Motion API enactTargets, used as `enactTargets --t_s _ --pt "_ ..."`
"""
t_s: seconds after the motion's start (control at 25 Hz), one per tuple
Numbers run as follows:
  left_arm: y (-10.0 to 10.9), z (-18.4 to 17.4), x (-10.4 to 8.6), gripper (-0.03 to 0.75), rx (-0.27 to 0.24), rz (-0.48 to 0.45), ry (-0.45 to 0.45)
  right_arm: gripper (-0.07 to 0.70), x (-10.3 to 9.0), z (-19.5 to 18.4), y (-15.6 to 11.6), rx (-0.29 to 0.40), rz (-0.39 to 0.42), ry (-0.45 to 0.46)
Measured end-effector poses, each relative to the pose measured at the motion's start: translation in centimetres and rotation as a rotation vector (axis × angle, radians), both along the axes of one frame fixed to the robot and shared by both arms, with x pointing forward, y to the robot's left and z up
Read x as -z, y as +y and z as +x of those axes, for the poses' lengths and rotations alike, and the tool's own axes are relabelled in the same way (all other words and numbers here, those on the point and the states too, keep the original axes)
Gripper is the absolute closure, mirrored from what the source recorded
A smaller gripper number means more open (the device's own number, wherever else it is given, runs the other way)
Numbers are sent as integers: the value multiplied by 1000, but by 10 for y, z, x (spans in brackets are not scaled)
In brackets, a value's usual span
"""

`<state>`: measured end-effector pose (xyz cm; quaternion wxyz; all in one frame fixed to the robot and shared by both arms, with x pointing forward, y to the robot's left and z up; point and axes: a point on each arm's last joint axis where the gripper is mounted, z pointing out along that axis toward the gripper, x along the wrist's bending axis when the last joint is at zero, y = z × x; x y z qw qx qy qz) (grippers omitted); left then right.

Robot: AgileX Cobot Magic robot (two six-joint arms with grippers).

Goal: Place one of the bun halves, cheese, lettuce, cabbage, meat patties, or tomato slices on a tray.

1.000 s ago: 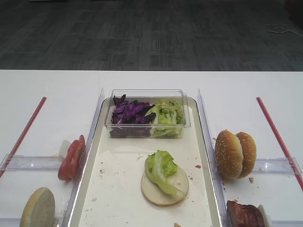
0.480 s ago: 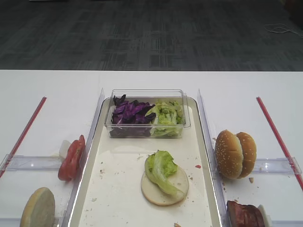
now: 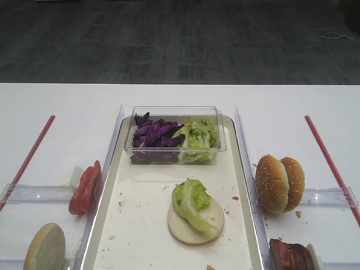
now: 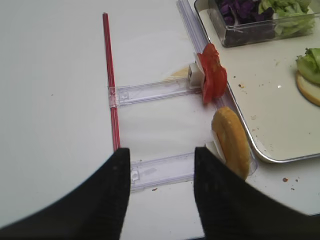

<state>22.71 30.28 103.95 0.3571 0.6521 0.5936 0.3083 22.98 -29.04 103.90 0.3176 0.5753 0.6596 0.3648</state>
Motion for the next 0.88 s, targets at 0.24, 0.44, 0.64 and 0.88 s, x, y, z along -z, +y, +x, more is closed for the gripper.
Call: enactTargets --t_s 0.24,0.44,0.64,0.88 --pt "0 0 0 407 0 0 0 228 0 0 0 -2 0 -5" --pt "0 0 0 407 0 0 0 228 0 0 0 -2 -1 -5" --pt "0 0 0 407 0 0 0 228 0 0 0 -2 -1 -5" --pt "0 0 0 407 0 0 0 228 0 0 0 -2 -1 -5"
